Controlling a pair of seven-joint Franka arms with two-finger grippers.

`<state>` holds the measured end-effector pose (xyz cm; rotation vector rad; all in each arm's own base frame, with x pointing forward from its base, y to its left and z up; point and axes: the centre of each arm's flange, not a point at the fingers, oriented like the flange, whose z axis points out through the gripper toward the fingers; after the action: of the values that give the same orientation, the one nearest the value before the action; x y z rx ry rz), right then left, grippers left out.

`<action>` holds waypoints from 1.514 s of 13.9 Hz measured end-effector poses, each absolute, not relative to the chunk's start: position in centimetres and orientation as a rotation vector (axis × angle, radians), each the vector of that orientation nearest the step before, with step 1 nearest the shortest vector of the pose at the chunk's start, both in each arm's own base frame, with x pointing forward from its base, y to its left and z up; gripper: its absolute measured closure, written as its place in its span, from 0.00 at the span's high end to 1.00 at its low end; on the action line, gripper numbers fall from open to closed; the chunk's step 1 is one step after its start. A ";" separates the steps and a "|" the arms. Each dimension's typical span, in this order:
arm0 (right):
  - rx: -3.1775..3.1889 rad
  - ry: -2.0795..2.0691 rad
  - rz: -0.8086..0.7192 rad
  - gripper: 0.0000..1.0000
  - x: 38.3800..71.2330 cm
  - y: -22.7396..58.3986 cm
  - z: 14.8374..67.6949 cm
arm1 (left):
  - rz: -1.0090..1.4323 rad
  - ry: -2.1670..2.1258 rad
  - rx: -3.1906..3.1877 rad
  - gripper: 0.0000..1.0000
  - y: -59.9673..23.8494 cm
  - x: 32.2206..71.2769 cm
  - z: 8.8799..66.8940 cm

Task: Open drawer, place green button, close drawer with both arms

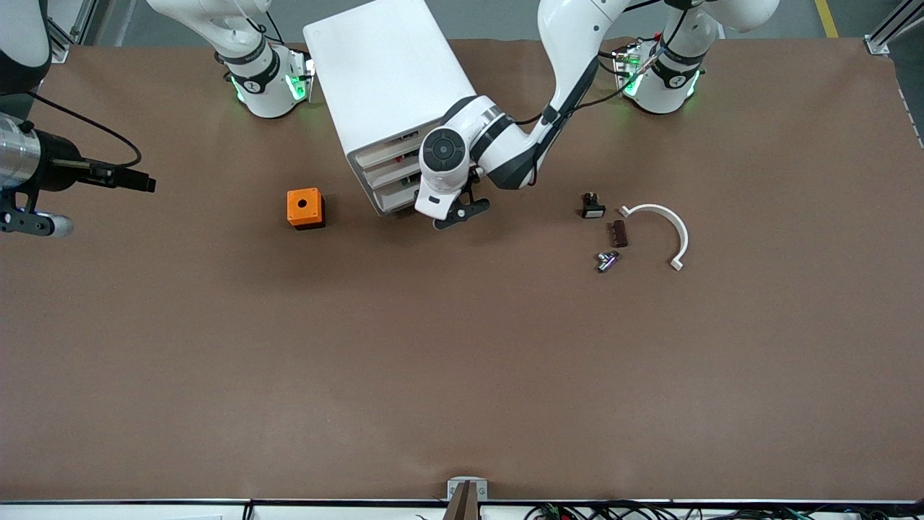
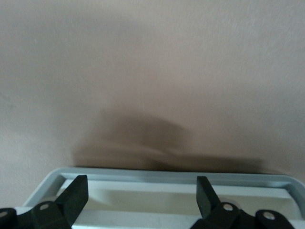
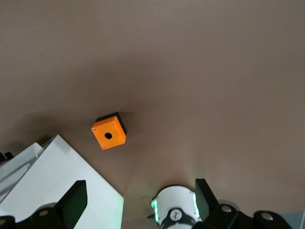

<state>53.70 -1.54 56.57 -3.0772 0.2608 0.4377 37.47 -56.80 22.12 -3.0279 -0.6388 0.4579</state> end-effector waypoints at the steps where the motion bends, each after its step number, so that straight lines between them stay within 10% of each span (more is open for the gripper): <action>1: -3.088 0.225 0.386 1.00 53.0 -1.5 57.0 | 0.460 -0.634 -3.025 1.00 -57.2 36.8 22.0; 9: -3.111 0.167 0.017 1.00 52.3 -1.3 64.5 | 0.467 -0.656 -3.032 1.00 -57.0 37.5 22.3; 21: -3.113 0.148 -0.006 1.00 52.8 -2.7 65.0 | -0.014 -0.409 -3.152 1.00 -29.8 63.5 40.4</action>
<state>52.77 -2.74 65.03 -3.1128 0.1475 -0.0057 63.52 -29.75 40.40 -3.1525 -0.4091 -0.0144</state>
